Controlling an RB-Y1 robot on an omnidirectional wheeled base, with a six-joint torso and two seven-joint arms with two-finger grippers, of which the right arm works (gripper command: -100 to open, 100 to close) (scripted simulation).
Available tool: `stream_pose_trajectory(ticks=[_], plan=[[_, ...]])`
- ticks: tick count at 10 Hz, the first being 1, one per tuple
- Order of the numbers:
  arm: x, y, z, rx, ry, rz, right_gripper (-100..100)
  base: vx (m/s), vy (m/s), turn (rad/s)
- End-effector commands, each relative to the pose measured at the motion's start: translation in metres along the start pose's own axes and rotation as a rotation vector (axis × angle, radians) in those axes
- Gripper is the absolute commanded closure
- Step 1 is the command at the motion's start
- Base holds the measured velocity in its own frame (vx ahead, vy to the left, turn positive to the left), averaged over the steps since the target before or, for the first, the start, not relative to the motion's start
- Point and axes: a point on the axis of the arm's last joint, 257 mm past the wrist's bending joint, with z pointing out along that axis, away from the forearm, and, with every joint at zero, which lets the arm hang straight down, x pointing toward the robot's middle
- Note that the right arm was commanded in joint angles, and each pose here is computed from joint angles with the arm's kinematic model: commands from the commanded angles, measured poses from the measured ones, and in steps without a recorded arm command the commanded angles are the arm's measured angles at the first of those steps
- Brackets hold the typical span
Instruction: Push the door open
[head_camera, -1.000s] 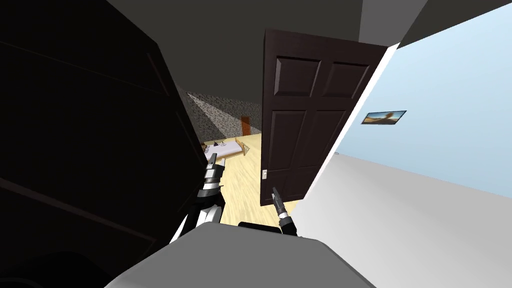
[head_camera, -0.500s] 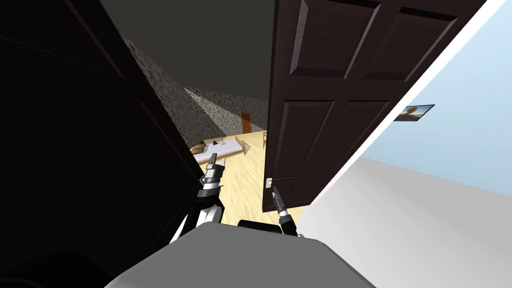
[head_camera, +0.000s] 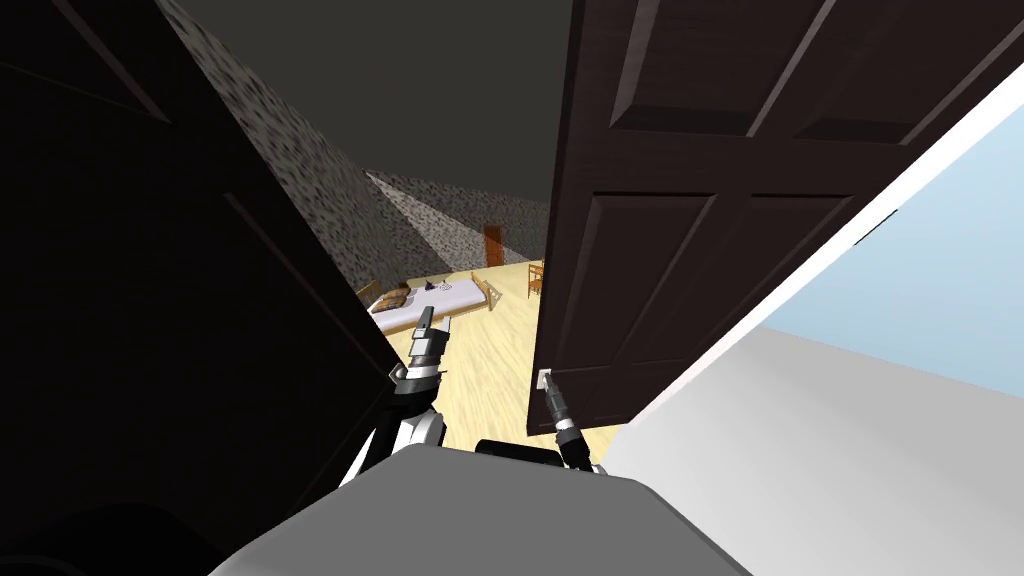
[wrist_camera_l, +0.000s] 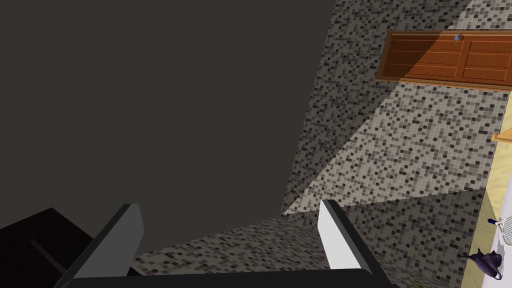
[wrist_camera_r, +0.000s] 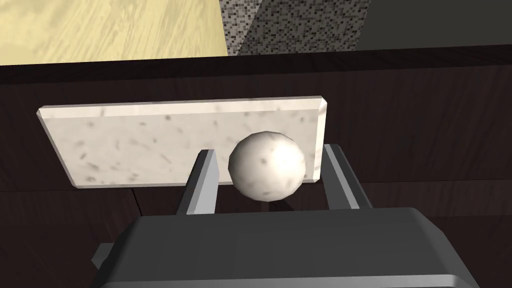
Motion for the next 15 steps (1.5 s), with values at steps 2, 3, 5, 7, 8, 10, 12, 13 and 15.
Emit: stream_pose_trajectory(ticks=[2, 3, 5, 7, 8, 10, 12, 13, 15], plan=[[0.000, -0.001, -0.0002, 0.002, -0.001, 0.000, 100, -0.029, -0.007, 0.010], [0.000, -0.001, -0.0002, 0.002, -0.001, 0.000, 100, -0.014, -0.003, -0.004], [0.000, -0.001, -0.0002, 0.002, -0.001, 0.000, 100, -0.005, 0.000, -0.002], [-0.021, -0.005, -0.0028, 0.016, -0.027, -0.022, 100, 0.132, 0.042, -0.054], [-0.027, -0.006, -0.0031, 0.018, -0.036, -0.029, 100, 0.178, 0.076, -0.082], [-0.042, -0.006, -0.0036, 0.021, -0.059, -0.041, 100, 0.187, 0.056, -0.052], [-0.041, -0.008, -0.0083, 0.029, -0.058, -0.054, -100, 0.056, 0.040, -0.130], [-0.041, -0.008, -0.0083, 0.029, -0.058, -0.054, -100, -0.195, 0.002, -0.062], [-0.029, -0.007, -0.0093, 0.028, -0.062, -0.044, -100, -0.221, -0.018, -0.074]])
